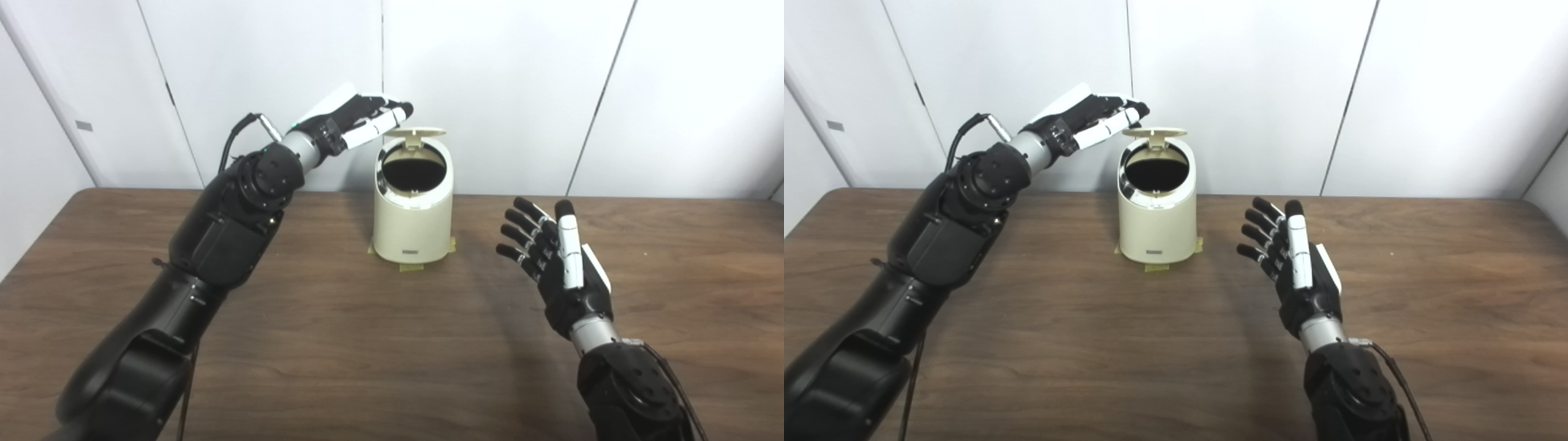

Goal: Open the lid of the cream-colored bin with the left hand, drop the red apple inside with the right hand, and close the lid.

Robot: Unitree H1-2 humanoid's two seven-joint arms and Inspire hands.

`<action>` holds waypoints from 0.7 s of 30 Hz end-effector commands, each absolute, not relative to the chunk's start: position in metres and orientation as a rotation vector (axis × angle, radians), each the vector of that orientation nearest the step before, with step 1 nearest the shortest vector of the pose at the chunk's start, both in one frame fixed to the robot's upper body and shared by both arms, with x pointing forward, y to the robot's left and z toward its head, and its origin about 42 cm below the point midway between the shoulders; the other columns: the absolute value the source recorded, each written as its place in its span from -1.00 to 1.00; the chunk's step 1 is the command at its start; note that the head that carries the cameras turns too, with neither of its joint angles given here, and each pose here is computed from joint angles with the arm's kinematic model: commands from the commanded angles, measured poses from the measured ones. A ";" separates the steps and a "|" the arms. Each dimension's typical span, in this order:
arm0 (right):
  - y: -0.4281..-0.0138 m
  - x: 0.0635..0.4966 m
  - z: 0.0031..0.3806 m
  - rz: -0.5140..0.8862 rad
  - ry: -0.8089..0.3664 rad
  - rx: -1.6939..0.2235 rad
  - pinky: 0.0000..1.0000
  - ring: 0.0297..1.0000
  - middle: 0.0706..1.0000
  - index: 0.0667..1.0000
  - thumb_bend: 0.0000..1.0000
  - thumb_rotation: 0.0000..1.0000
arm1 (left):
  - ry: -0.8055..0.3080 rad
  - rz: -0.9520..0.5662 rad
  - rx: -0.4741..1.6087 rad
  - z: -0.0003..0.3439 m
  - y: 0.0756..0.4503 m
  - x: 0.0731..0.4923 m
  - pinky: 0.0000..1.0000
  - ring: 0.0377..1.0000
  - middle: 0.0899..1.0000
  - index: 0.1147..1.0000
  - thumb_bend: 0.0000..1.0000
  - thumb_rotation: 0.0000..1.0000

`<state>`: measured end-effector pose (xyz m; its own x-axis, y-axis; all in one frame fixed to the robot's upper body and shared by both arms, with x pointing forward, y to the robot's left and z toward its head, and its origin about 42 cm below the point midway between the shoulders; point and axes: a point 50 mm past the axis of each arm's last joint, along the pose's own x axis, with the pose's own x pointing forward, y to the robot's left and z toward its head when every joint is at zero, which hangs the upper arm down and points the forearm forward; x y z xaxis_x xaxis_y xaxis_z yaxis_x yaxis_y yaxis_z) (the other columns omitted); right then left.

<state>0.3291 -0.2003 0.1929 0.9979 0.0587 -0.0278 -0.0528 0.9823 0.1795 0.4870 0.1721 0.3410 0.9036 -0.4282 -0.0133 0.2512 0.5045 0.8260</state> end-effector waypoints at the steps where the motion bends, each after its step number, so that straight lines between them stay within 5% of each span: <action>1: -0.198 0.336 0.212 0.077 -0.033 0.176 0.51 0.69 0.67 0.66 0.05 0.98 | -0.325 -0.384 1.038 0.381 0.170 0.482 0.80 0.71 0.50 0.64 0.06 1.00; 16: -0.199 0.336 0.212 0.089 -0.030 0.163 0.44 0.66 0.63 0.65 0.04 0.93 | -0.356 -0.434 1.203 0.363 0.163 0.467 0.57 0.62 0.60 0.55 0.00 1.00; 21: -0.199 0.336 0.212 0.091 -0.029 0.164 0.42 0.64 0.61 0.65 0.04 0.93 | -0.377 -0.479 1.357 0.354 0.158 0.467 0.97 0.74 0.67 0.59 0.00 1.00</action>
<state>0.3291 -0.2014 0.1928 0.9965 0.0783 -0.0305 -0.0723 0.9840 0.1626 0.4633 0.1568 0.3300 0.8472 -0.5271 -0.0662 0.1882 0.1812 0.9653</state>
